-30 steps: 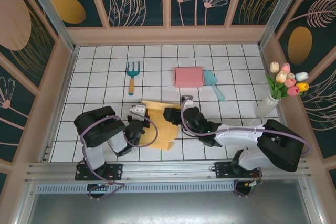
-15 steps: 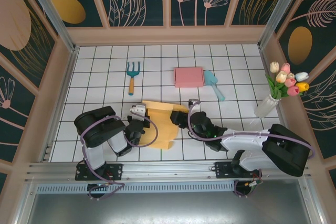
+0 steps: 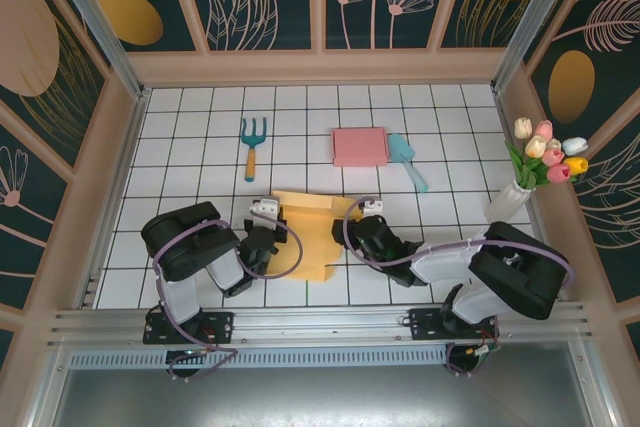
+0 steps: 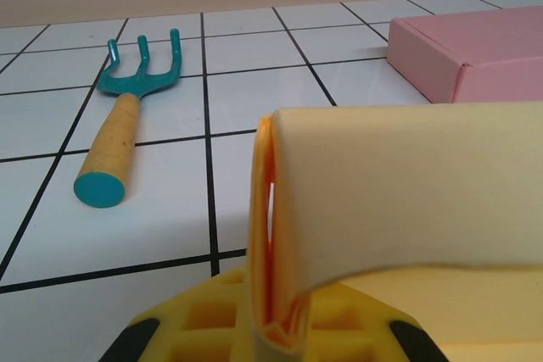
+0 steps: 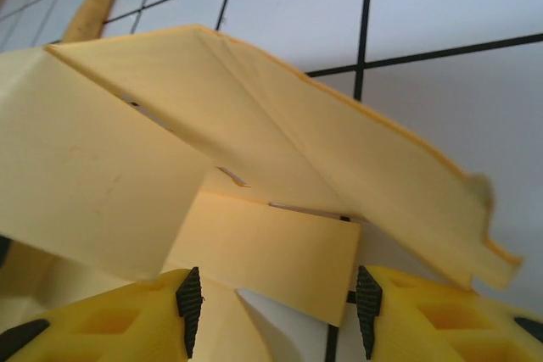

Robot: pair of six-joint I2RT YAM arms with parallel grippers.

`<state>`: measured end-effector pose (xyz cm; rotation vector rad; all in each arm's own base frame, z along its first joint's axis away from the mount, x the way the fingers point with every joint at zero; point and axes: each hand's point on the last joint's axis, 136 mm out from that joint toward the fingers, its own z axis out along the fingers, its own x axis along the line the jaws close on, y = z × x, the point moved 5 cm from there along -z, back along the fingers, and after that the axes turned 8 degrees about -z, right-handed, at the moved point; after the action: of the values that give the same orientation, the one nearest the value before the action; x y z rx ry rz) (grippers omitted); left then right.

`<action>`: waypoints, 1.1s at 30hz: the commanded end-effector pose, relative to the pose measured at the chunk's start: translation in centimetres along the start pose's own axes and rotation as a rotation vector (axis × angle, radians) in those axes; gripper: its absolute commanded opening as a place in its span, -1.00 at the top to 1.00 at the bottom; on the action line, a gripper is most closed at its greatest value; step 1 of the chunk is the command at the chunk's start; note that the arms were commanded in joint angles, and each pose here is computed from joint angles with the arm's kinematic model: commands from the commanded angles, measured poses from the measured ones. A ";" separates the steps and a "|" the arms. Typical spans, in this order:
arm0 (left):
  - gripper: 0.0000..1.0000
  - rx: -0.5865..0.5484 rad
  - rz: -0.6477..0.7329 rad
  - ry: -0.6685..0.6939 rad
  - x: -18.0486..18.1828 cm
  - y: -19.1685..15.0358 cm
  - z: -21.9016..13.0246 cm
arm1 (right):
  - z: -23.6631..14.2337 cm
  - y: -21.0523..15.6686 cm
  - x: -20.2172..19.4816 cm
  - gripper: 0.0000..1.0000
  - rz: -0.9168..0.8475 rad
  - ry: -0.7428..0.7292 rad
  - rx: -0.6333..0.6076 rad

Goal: Fold the paper box

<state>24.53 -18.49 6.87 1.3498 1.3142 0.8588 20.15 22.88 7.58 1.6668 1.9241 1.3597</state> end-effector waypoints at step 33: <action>1.00 0.052 0.031 -0.004 -0.2 -1.2 0.4 | 2.5 -0.8 8.1 -0.07 -0.191 0.285 -0.031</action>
<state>24.94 -18.39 6.89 1.3400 1.3313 0.8821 19.32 30.32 7.58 1.3322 2.1225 1.5420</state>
